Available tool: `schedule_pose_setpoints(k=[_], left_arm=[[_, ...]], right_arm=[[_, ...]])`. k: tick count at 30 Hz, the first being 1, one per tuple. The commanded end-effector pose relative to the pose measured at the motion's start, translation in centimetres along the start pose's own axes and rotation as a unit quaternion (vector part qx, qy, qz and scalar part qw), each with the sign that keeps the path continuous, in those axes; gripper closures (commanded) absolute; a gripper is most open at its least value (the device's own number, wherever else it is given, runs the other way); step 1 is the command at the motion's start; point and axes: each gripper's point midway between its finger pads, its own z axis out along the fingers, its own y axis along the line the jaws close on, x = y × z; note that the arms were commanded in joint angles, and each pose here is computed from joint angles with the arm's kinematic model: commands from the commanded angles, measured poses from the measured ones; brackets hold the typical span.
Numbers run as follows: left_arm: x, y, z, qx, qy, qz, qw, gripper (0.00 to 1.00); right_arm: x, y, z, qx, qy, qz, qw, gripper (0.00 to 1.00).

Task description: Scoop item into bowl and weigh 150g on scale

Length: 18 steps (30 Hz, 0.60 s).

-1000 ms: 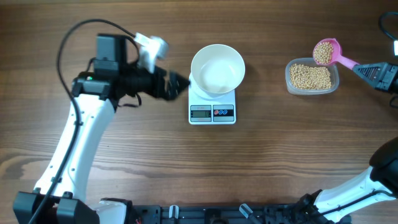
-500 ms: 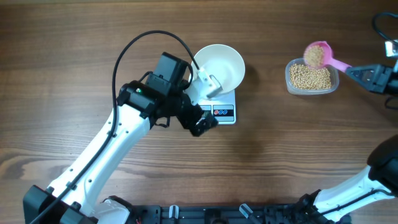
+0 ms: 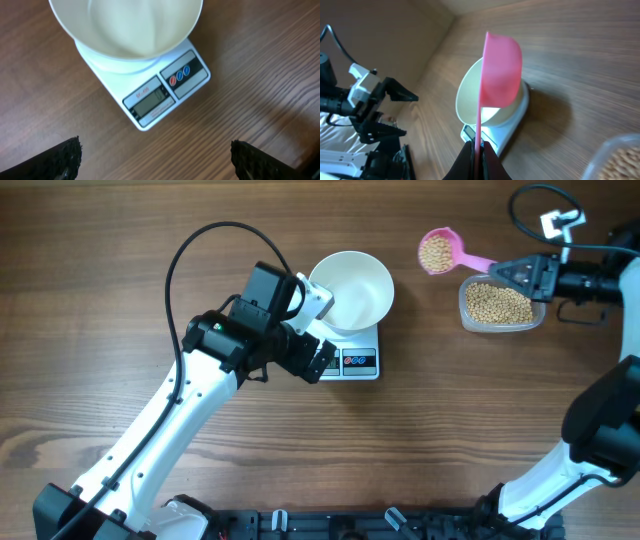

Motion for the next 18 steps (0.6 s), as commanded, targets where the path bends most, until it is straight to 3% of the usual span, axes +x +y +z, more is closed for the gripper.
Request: schedule_pose_setpoints(k=[1, 13, 18], left_arm=[[-0.1, 0.3, -1.0, -0.012, -0.004, -0.014, 1.0, 0.0], [0.0, 0.3, -1.0, -0.012, -0.003, -0.015, 1.0, 0.0], [0.0, 0.3, -1.0, -0.012, -0.003, -0.015, 1.0, 0.0]], right_arm=[[-0.6, 1.7, 1.7, -0.036, -0.004, 0.013, 0.999, 0.96], [-0.8, 4.1, 8.8, -0.043, 0.065, -0.02, 0.997, 0.96], [-1.4, 3.7, 10.9, 0.039, 0.089, -0.039, 0.994, 0.96]])
